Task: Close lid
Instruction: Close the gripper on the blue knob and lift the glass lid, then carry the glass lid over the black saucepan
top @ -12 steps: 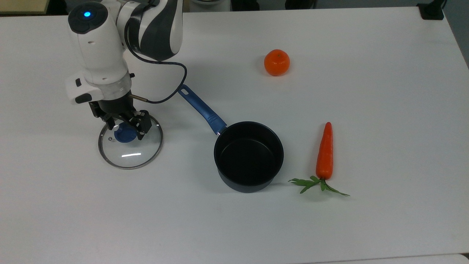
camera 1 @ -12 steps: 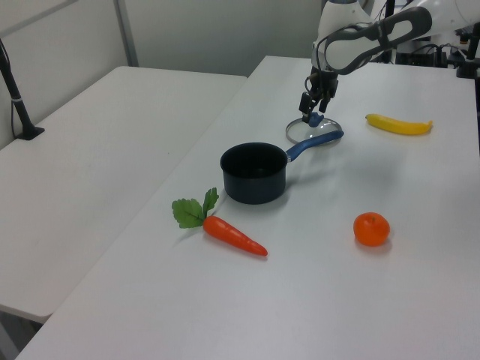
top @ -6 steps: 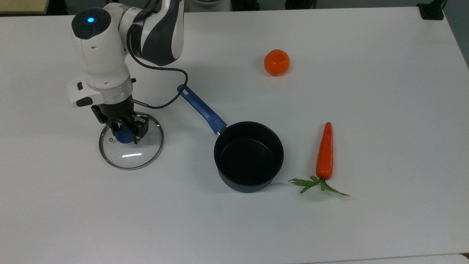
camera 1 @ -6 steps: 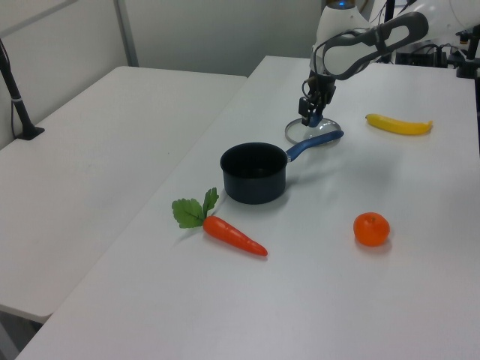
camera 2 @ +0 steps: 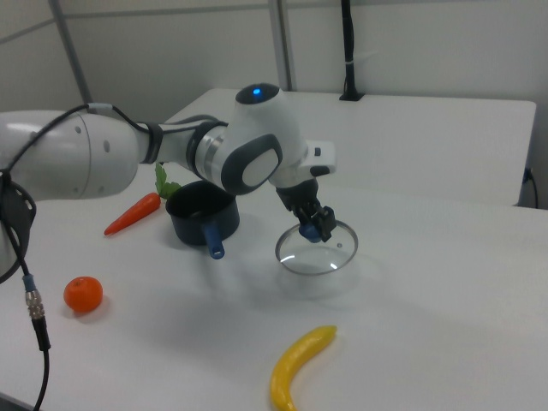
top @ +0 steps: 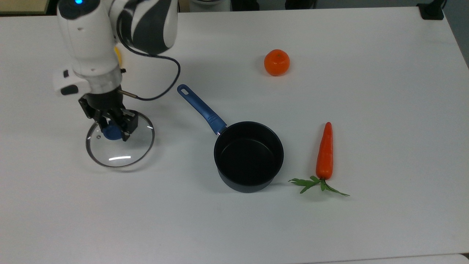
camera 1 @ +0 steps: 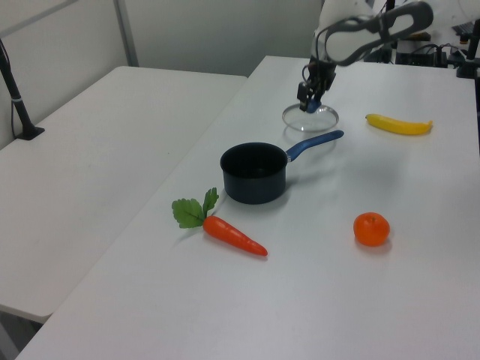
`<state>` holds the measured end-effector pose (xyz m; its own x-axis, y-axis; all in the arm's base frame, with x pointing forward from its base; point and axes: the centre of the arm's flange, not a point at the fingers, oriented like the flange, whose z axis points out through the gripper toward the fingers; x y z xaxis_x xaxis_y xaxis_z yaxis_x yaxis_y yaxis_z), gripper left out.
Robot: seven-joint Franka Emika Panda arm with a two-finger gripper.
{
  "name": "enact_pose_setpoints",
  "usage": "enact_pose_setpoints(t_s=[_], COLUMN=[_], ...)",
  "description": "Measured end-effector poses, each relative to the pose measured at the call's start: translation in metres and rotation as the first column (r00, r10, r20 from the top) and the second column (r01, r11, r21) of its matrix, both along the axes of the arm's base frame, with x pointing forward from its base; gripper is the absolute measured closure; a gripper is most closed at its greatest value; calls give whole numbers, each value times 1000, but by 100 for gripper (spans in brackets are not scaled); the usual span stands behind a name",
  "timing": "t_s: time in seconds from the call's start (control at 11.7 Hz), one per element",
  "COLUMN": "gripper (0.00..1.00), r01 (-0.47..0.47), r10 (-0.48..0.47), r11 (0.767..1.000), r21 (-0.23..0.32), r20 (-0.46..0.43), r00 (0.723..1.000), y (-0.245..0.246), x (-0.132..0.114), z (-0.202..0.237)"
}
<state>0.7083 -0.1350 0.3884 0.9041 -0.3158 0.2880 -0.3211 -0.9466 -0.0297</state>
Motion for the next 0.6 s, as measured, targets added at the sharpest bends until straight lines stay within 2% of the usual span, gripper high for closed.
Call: enact_pose_setpoints(t_s=[0.34,0.6], gripper=[39,39], r01=[4,-24], r10=[-3,28], r11=[999,998], r21=[35,55], r20=[-42,-72], r00=[999,997], y=[-6,33], x=[-8,-2], z=[57,68])
